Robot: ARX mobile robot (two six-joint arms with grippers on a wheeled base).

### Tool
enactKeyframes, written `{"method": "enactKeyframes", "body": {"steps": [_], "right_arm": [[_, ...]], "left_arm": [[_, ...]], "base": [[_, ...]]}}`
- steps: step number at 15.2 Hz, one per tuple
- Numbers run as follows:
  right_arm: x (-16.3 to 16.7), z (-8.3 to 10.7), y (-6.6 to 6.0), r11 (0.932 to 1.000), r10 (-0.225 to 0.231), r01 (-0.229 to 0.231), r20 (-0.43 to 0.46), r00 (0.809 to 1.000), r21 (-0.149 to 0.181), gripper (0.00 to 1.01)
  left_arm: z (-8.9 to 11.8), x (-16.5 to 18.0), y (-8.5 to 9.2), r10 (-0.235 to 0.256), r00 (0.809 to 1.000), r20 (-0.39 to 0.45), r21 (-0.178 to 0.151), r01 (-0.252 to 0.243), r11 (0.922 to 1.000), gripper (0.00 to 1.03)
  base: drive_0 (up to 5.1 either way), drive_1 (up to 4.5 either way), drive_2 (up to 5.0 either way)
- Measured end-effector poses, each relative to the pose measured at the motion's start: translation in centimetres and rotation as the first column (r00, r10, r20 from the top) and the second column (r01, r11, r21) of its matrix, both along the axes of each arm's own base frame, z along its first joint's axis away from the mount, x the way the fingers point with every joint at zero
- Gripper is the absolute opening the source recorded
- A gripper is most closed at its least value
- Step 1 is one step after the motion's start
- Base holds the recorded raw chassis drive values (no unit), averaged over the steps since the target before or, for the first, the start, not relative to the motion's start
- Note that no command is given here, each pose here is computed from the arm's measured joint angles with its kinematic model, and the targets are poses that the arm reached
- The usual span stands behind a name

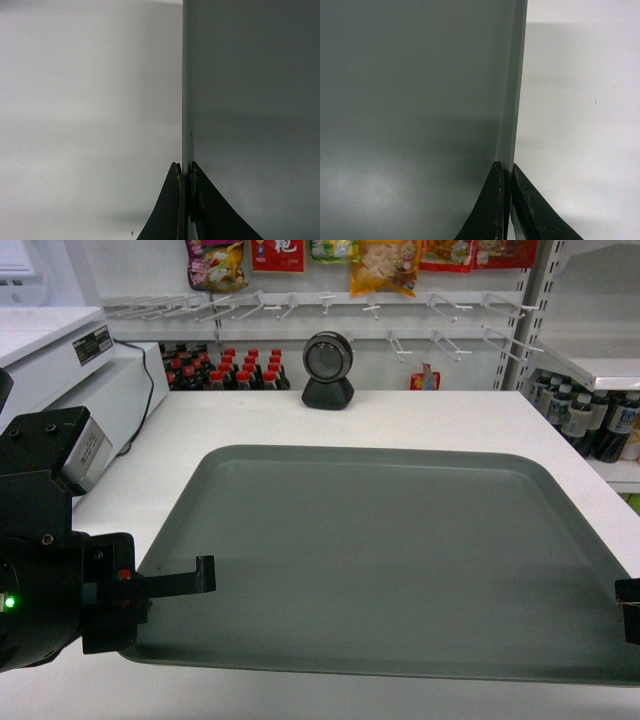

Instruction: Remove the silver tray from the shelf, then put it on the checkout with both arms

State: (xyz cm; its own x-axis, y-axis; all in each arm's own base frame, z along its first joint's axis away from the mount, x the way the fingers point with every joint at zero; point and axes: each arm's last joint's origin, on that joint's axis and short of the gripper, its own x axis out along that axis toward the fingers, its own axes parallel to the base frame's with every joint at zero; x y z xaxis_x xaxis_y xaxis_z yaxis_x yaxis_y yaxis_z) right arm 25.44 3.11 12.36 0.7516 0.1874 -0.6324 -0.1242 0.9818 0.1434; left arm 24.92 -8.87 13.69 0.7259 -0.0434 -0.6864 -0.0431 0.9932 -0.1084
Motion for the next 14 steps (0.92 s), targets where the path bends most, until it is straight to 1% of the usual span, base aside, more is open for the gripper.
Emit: {"method": "enactKeyframes", "body": {"steps": [4,5,6,7,8,9,10,11,12,13,14], "right_arm": [[0.0,0.0,0.0,1.0000,0.001,-0.001,0.002,1.000,0.000,0.02],[0.0,0.0,0.0,1.0000,0.002,-0.002,0.001,1.000,0.002,0.02],[0.1,0.0,0.0,0.9995,0.030,-0.030,0.054,0.998,0.012,0.02],[0.9,0.0,-0.1,0.9942,0.090,-0.097,0.127,0.988,0.047,0.02],[2.3,0.3,-0.1,0.9923,0.111,-0.118,0.166,0.980,0.035,0.02],[3.4,0.4,0.0,0.9919,0.116,-0.123,0.172,0.978,0.032,0.02],[5.1,0.3,0.1,0.9912,0.122,-0.129,0.178,0.976,0.028,0.02],[7.0,-0.2,0.1,0.9897,0.130,-0.138,0.157,0.979,0.039,0.02],[8.4,-1.0,0.1,0.9855,0.148,-0.157,0.128,0.981,0.063,0.02],[9.3,-1.5,0.0,0.9840,0.154,-0.163,0.117,0.981,0.072,0.02],[10.8,-2.3,-0.2,0.9830,0.157,-0.164,0.089,0.984,0.082,0.02]], "left_arm": [[0.0,0.0,0.0,0.001,1.000,-0.001,0.001,-0.001,1.0000,0.02],[0.0,0.0,-0.1,0.036,0.999,-0.003,0.005,-0.036,0.9993,0.02],[-0.1,0.2,-0.4,0.103,0.994,0.025,0.011,-0.103,0.9946,0.02],[-0.2,1.0,-0.4,0.152,0.988,0.023,-0.023,-0.151,0.9882,0.03],[0.2,2.8,-0.4,0.164,0.986,0.041,-0.065,-0.162,0.9847,0.03],[0.4,4.0,-0.3,0.167,0.985,0.049,-0.076,-0.163,0.9837,0.03],[0.4,5.8,-0.2,0.165,0.984,0.064,-0.101,-0.158,0.9822,0.03],[-0.1,7.4,0.0,0.147,0.987,0.061,-0.117,-0.140,0.9832,0.03],[-1.1,8.7,0.1,0.128,0.991,0.047,-0.129,-0.121,0.9842,0.03],[-1.8,9.3,0.3,0.119,0.992,0.039,-0.149,-0.112,0.9824,0.03],[-2.8,10.4,0.5,0.113,0.994,0.010,-0.160,-0.110,0.9809,0.03]], "base": [[-0.1,3.91,-4.0],[-0.1,3.91,-4.0],[-0.1,3.91,-4.0],[-0.1,3.91,-4.0],[-0.1,3.91,-4.0],[-0.1,3.91,-4.0],[-0.1,3.91,-4.0],[-0.1,3.91,-4.0],[-0.1,3.91,-4.0],[-0.1,3.91,-4.0],[-0.1,3.91,-4.0]]}}
